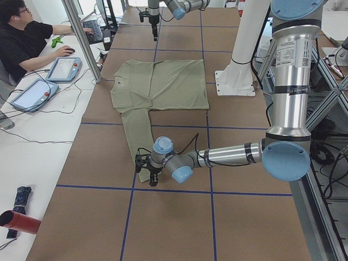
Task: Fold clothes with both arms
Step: 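Lower the left gripper onto the other sleeve cuff and grasp it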
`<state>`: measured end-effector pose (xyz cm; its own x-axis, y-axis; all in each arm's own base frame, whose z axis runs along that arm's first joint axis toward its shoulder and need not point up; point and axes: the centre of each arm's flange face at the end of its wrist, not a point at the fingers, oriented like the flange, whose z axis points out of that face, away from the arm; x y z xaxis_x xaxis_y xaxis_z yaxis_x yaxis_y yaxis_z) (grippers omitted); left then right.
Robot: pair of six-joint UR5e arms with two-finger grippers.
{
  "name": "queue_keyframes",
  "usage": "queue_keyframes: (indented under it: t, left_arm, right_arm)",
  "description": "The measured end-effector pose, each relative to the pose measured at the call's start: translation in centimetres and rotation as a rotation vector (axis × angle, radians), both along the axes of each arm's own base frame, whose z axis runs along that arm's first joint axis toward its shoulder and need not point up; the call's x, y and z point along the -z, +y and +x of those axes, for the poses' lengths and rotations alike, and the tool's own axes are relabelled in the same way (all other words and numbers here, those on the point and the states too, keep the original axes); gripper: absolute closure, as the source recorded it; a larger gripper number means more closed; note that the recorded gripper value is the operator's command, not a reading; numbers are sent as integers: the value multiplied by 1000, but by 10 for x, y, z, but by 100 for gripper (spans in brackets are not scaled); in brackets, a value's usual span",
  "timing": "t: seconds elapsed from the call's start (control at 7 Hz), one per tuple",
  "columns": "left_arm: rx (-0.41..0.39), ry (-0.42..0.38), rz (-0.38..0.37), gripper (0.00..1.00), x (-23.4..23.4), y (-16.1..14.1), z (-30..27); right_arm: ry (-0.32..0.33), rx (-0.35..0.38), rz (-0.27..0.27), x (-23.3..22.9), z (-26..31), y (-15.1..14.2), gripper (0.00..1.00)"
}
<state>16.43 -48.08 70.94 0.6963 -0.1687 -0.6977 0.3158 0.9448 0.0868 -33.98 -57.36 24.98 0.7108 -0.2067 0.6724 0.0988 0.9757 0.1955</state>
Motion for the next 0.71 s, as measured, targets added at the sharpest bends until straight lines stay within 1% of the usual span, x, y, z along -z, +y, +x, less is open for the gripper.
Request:
queue_keyframes:
  t: [0.14, 0.29, 0.57, 0.71]
  left_arm:
    - [0, -1, -2, 42, -1, 0, 0]
    - [1, -2, -4, 57, -2, 0, 0]
    - [3, 1, -3, 84, 0, 0, 0]
    - [4, 4, 0, 99, 3, -1, 0]
  right_arm:
    - [-1, 0, 0, 0, 0, 0, 0]
    - [-3, 0, 3, 1, 1, 1, 0]
    - [-8, 0, 7, 3, 4, 4, 0]
    - [-9, 0, 8, 3, 4, 4, 0]
